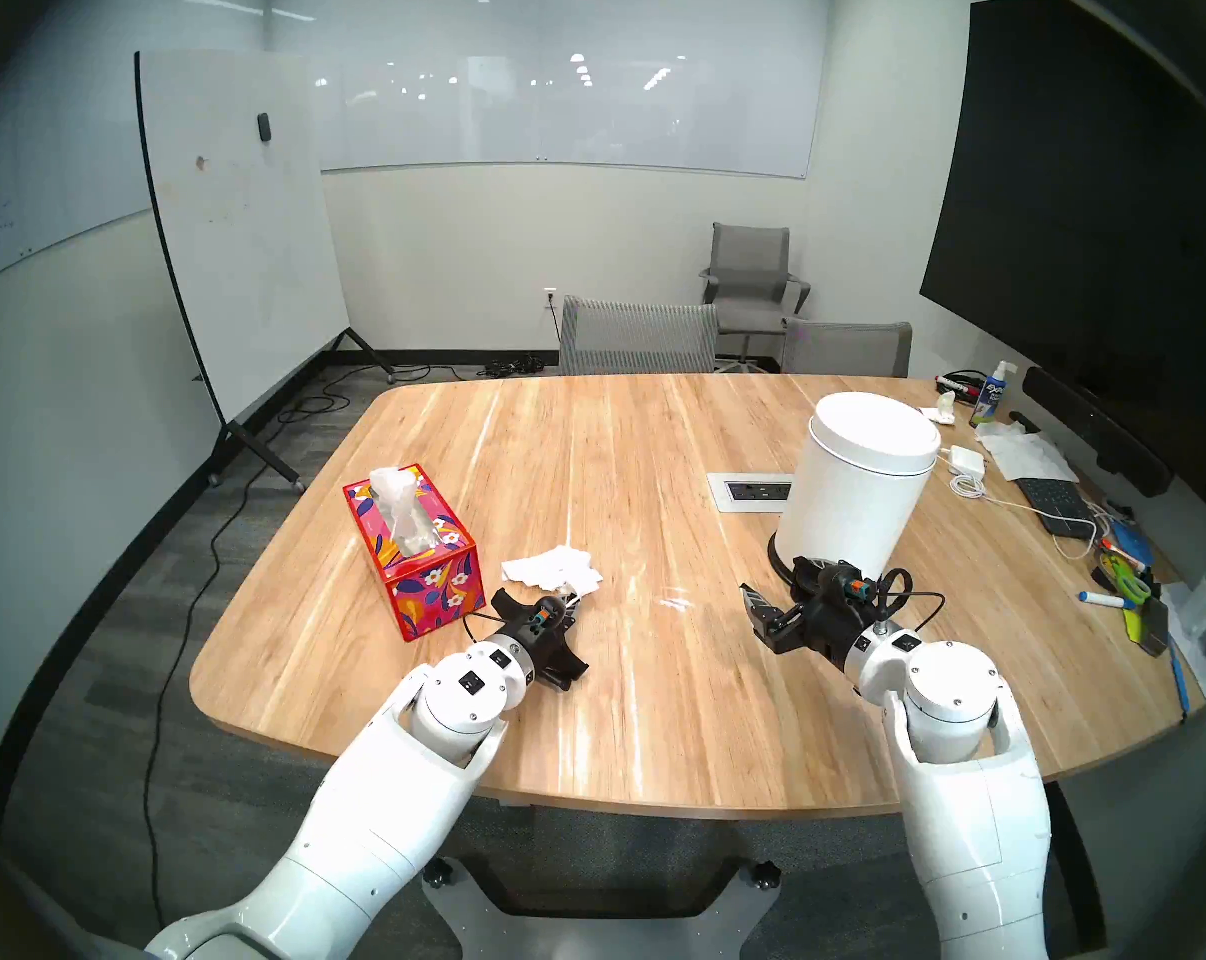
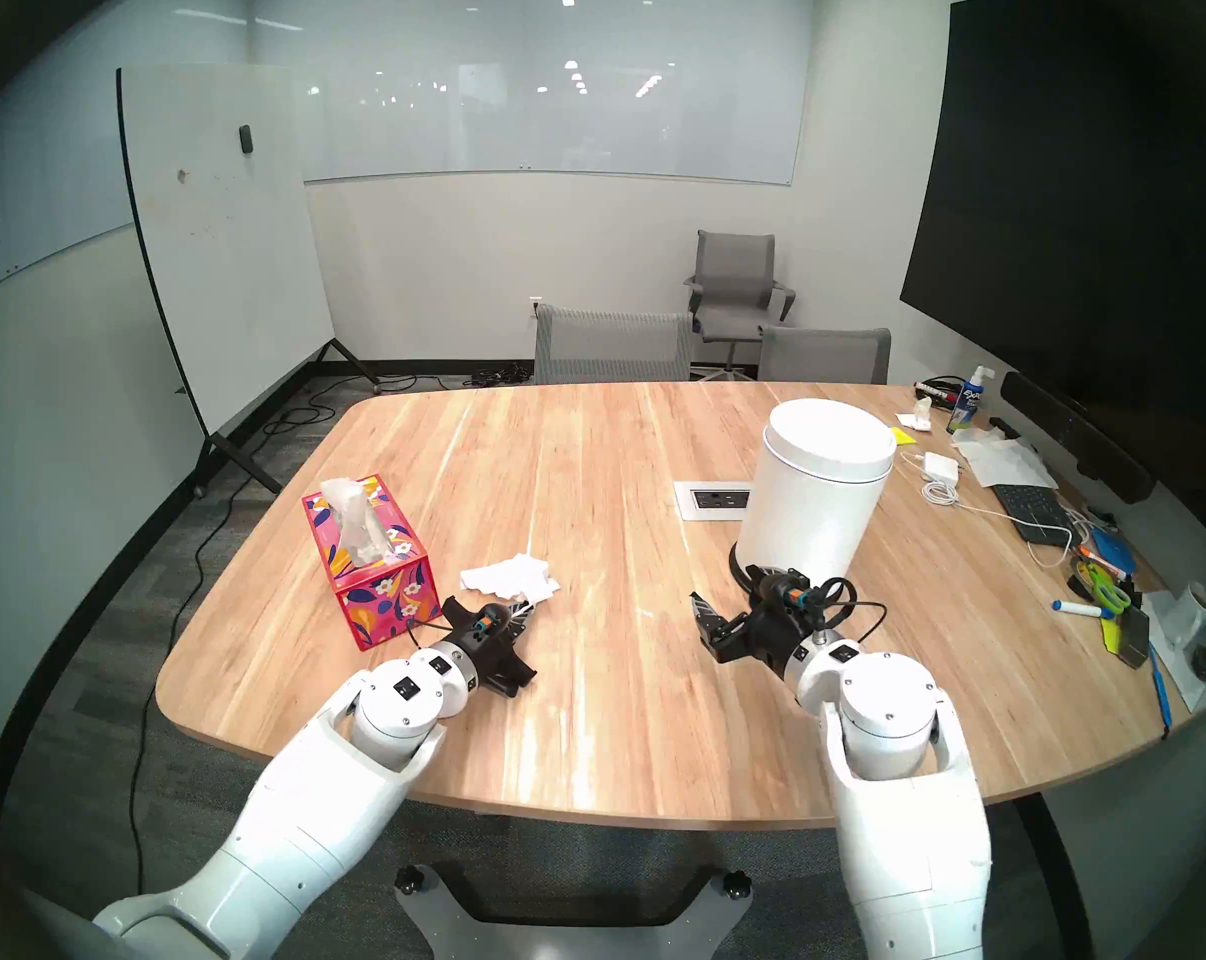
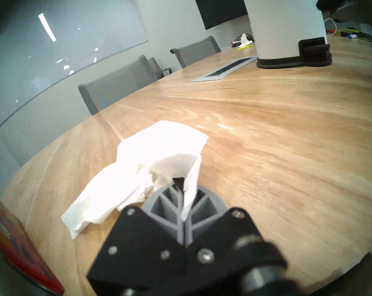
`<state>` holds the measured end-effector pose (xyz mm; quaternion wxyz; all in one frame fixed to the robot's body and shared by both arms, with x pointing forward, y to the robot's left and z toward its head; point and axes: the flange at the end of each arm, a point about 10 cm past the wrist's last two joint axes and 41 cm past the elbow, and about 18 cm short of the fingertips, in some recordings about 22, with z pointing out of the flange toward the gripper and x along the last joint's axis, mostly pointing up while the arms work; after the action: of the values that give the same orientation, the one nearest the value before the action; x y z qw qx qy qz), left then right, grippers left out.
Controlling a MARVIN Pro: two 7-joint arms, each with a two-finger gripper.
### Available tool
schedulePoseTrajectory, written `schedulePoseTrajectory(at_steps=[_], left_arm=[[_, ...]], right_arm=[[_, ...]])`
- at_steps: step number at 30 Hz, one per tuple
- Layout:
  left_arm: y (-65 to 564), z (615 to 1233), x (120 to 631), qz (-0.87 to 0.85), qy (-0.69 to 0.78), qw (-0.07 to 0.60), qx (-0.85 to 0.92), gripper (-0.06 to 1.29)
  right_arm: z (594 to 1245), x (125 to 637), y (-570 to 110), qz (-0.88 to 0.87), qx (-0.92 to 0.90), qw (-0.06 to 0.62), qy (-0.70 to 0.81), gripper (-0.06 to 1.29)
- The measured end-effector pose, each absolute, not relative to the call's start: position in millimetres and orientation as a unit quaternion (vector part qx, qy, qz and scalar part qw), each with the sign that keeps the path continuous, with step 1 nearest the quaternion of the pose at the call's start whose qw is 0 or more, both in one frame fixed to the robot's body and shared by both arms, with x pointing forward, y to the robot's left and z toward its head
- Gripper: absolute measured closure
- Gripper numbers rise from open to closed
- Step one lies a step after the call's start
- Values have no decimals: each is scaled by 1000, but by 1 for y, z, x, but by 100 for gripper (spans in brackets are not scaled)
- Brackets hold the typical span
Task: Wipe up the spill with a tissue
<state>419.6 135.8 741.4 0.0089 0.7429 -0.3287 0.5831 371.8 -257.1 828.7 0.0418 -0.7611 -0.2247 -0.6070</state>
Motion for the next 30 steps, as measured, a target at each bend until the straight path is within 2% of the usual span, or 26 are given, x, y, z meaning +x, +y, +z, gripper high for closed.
schedulePoseTrajectory(at_steps=[18,30], left_arm=[[130,763,418,624,-341,18,702,125],[134,816,442,683,-324,10,655,125]], right_arm=[[829,372,-257,-607,-761,42,-225,0],[829,372,-257,-607,-761,42,-225,0]])
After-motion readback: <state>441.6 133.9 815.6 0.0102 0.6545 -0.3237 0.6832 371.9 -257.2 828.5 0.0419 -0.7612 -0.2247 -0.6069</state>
